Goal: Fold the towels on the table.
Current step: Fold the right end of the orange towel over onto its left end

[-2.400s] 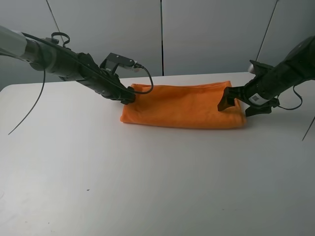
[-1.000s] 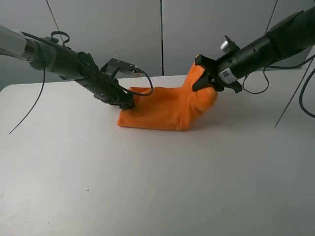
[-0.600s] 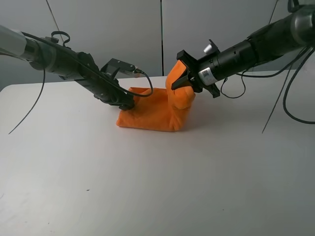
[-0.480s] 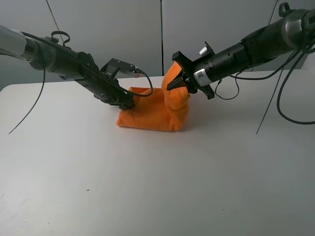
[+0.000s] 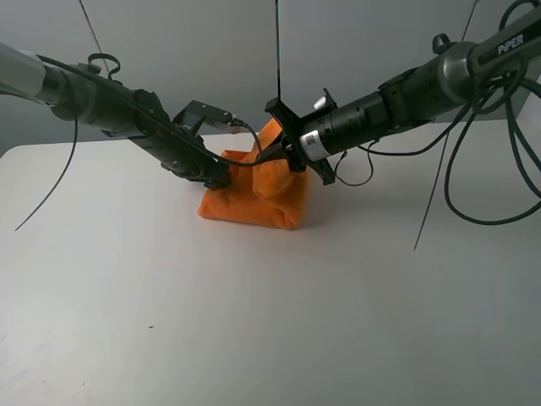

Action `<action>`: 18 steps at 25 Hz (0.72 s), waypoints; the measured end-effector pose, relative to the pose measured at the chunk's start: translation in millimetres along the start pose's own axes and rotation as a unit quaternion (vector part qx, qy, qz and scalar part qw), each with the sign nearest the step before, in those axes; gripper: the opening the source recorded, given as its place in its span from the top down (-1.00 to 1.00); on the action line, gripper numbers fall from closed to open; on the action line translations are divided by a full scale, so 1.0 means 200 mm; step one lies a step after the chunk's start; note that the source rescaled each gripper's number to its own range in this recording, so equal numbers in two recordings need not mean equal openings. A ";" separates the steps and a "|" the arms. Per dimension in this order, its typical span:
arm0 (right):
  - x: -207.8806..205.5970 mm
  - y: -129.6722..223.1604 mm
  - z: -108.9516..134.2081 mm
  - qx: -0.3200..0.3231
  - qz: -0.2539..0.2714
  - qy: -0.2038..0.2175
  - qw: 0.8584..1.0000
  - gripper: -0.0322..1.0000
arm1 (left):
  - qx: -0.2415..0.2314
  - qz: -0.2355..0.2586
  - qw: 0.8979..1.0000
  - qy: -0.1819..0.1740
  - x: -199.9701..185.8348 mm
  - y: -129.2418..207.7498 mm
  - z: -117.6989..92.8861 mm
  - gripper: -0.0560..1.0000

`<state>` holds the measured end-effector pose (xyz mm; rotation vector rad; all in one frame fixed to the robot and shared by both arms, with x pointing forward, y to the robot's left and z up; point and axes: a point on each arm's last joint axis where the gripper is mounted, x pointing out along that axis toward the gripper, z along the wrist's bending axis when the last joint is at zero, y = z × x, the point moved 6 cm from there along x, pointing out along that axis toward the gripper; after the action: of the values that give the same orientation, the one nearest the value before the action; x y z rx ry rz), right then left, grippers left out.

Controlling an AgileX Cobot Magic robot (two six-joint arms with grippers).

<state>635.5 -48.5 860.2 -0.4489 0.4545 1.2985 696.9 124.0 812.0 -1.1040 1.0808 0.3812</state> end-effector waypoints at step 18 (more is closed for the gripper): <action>0.11 0.00 -0.03 0.049 -0.041 0.023 0.998 0.88 | 0.000 0.000 1.000 0.000 0.00 0.00 0.00 -1.00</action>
<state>638.9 -33.1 843.1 -0.4119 0.5317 1.1840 696.9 124.0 812.0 -1.1040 1.0808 0.3812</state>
